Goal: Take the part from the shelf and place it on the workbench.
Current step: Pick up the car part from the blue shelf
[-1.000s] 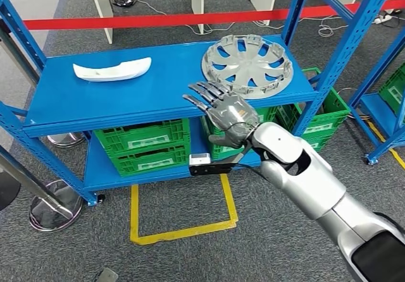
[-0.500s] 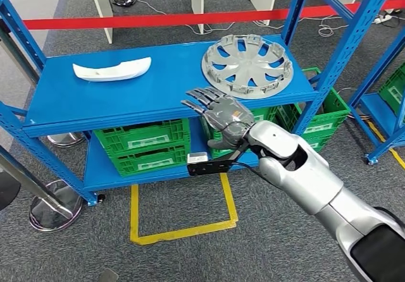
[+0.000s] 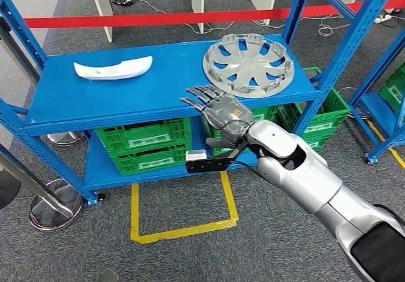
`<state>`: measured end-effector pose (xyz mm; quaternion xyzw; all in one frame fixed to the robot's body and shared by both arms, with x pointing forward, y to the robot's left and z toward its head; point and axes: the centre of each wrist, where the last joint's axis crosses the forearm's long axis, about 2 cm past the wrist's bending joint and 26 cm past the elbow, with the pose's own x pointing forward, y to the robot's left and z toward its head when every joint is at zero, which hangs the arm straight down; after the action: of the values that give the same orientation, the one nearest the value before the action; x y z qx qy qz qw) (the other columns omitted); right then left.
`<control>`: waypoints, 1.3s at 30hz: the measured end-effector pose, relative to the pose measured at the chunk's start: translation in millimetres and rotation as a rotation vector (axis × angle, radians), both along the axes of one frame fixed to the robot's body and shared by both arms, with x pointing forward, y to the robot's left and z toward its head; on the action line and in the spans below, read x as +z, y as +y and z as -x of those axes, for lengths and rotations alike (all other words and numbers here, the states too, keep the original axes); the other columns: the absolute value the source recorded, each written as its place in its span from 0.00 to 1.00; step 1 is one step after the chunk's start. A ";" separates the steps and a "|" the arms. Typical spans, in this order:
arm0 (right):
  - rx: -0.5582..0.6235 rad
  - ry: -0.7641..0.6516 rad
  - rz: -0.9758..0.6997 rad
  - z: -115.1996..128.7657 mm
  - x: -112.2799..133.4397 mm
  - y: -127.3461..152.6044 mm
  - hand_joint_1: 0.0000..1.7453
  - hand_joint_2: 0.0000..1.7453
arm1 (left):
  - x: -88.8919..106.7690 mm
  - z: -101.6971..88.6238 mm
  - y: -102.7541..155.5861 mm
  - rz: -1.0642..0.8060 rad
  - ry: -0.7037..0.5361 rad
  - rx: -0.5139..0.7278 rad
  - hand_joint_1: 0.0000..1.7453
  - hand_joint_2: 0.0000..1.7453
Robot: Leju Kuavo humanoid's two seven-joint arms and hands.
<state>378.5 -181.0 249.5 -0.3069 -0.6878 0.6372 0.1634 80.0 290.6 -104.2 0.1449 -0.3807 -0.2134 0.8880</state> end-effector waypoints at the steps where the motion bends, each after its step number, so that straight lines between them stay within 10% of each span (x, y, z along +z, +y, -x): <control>1: -0.003 -0.012 -0.001 0.4 -0.2 -0.2 0.00 1.00 | 0.1 -0.3 -0.2 0.000 -0.001 0.000 0.00 0.00; 16: -0.020 -0.016 -0.012 10.1 -19.1 -2.5 0.00 1.00 | 0.5 -2.4 -1.2 -0.006 0.002 0.009 0.00 0.00; 20: -0.025 -0.021 -0.021 10.8 -20.5 -3.6 0.00 0.00 | 0.9 -4.5 -2.0 -0.010 -0.001 0.012 0.00 0.00; 26: -0.027 -0.035 -0.030 14.8 -27.3 -3.8 0.00 0.00 | 0.9 -3.9 -2.5 -0.017 0.009 0.025 0.00 0.00; 30: -0.033 -0.054 -0.036 15.8 -28.2 -3.6 0.00 1.00 | 1.3 -5.6 -3.4 -0.021 0.012 0.039 0.00 0.00; 39: -0.051 -0.032 -0.033 20.0 -36.5 -2.7 0.00 1.00 | 1.5 -6.3 -4.1 -0.023 0.017 0.058 0.00 0.00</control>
<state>358.5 -183.7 213.0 -0.3317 -0.6927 0.6164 0.1735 86.3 286.5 -102.8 0.1642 -0.3664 -0.1934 0.8952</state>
